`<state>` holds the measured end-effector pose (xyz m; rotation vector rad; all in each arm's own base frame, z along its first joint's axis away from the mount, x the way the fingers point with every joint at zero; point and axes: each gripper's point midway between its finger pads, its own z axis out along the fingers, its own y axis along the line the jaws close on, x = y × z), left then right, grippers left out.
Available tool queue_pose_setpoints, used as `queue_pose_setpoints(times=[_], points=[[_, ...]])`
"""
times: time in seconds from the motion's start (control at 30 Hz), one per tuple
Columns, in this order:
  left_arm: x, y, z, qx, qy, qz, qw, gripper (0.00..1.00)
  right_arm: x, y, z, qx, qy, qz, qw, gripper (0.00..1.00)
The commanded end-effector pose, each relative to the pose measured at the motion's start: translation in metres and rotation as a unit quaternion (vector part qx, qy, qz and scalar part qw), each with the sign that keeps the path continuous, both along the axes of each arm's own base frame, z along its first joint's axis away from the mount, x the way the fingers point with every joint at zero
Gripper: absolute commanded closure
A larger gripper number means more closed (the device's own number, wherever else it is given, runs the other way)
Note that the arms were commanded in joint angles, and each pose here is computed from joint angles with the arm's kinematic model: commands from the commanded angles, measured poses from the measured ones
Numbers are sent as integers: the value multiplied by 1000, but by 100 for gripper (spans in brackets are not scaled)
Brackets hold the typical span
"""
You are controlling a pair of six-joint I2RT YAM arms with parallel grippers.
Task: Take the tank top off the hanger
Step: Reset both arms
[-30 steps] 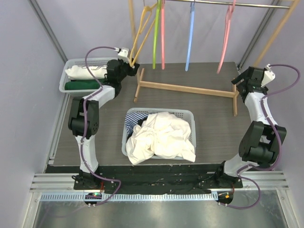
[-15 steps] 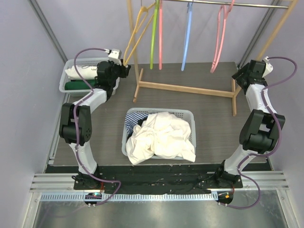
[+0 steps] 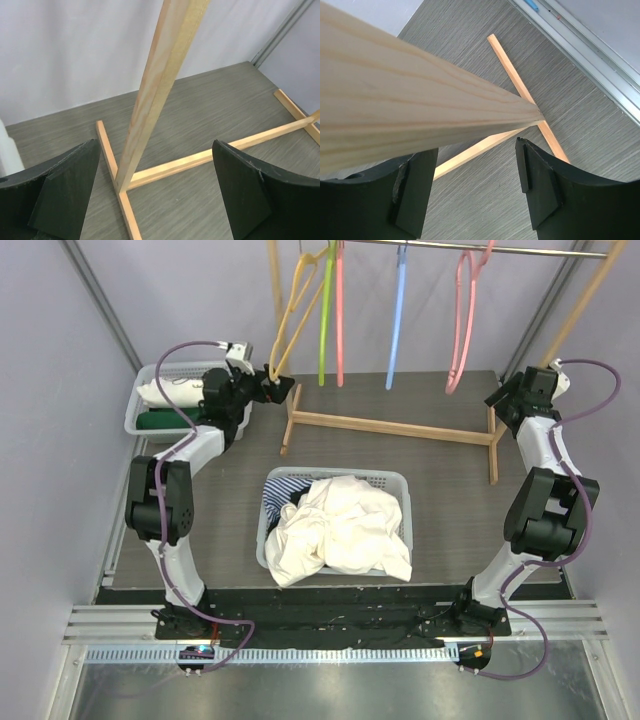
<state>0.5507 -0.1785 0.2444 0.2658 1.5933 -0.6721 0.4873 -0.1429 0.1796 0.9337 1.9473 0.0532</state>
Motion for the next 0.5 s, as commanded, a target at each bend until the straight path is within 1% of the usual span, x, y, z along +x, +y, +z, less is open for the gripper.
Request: queue_pose_setpoints(times=[0.0,0.07,0.13,0.23,0.3,0.37,0.4,0.43,0.47], points=[[16,-20,20,-15,-47,-11,999,0,12,-1,31,-12,-48,9,999,29],[20,-34,25,-2,-67,-17,998,0,13,1,31,-10,-50,12,999,29],[32,-37,26,4,-77,2,997,0,14,3,32,-10,-52,15,999,30],[45,-36,23,23,-82,39,996,0,15,6,35,-11,-55,22,998,36],[47,-34,20,40,-89,47,994,0,16,9,39,-12,-60,27,998,39],[49,-32,16,51,-88,51,993,8,15,9,43,-14,-63,28,997,40],[50,-31,15,56,-90,53,993,15,15,9,44,-14,-65,29,997,40],[51,-29,16,56,-91,58,993,32,15,10,46,-13,-68,29,997,40],[53,-27,14,58,-89,64,992,42,16,10,47,-12,-71,30,997,41]])
